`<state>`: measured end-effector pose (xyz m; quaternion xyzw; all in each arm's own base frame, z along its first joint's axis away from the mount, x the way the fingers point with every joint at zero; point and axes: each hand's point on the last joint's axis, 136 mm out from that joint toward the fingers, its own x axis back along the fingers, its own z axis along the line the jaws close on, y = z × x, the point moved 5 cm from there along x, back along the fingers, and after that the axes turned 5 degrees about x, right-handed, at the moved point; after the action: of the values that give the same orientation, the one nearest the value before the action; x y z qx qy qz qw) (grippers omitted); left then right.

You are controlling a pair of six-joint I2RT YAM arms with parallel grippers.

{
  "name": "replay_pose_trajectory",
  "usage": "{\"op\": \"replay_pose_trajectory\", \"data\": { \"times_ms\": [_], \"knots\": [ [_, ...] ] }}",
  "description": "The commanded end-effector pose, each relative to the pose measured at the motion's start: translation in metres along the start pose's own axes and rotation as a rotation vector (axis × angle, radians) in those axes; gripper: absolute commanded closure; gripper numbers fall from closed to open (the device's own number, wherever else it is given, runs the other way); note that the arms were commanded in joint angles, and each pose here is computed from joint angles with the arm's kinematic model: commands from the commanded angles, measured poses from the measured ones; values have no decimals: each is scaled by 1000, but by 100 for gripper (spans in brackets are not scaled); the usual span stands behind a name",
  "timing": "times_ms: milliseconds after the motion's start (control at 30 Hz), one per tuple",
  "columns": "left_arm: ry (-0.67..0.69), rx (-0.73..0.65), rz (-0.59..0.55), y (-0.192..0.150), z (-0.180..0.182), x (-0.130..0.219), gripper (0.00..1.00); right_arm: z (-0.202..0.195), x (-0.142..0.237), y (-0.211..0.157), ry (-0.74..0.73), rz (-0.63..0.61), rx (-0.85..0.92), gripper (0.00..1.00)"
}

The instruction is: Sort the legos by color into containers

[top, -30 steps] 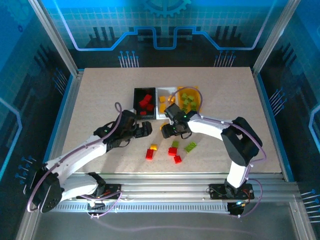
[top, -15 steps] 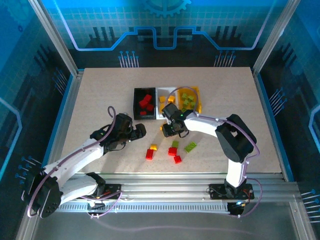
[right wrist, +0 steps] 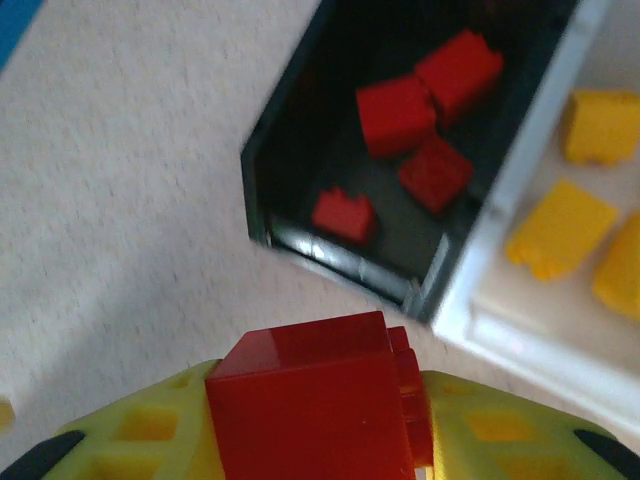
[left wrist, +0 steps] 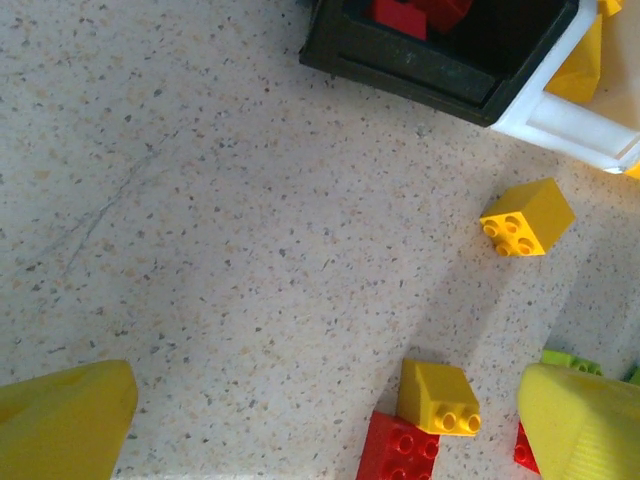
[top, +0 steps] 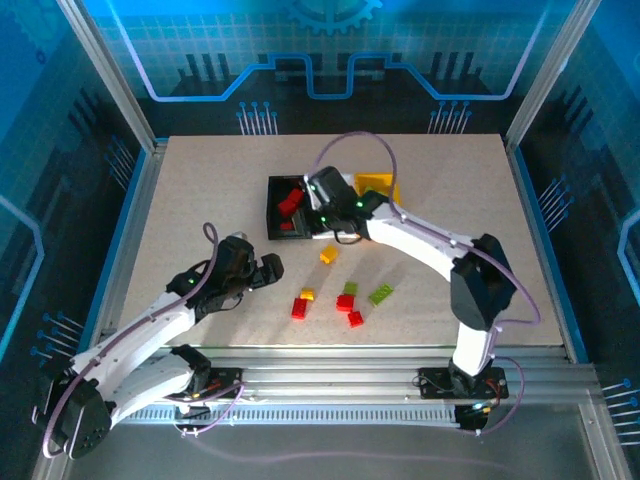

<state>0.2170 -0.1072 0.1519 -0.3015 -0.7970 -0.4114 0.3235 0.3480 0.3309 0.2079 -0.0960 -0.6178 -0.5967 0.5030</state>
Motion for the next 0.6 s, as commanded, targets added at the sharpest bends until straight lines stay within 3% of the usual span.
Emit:
{"op": "replay_pose_trajectory", "data": {
  "times_ms": [0, 200, 300, 433, 567],
  "knots": [
    [13, 13, 26, -9, 11, -1, 1, 1, -35, 9, -60, 28, -39, 62],
    [-5, -15, 80, -17, 9, -5, 1, -6, -83, 36, -145, 21, -91, 61],
    [-8, -19, 100, -21, 11, -7, 1, -5, -102, 43, -153, 37, -81, 55],
    [-33, -26, 121, -23, 7, -7, 1, 1, -104, 56, -121, 27, -74, 39],
    [-59, -43, 147, -24, 2, -9, 1, 9, -79, 70, -92, -31, -65, 35]
  ]
}}
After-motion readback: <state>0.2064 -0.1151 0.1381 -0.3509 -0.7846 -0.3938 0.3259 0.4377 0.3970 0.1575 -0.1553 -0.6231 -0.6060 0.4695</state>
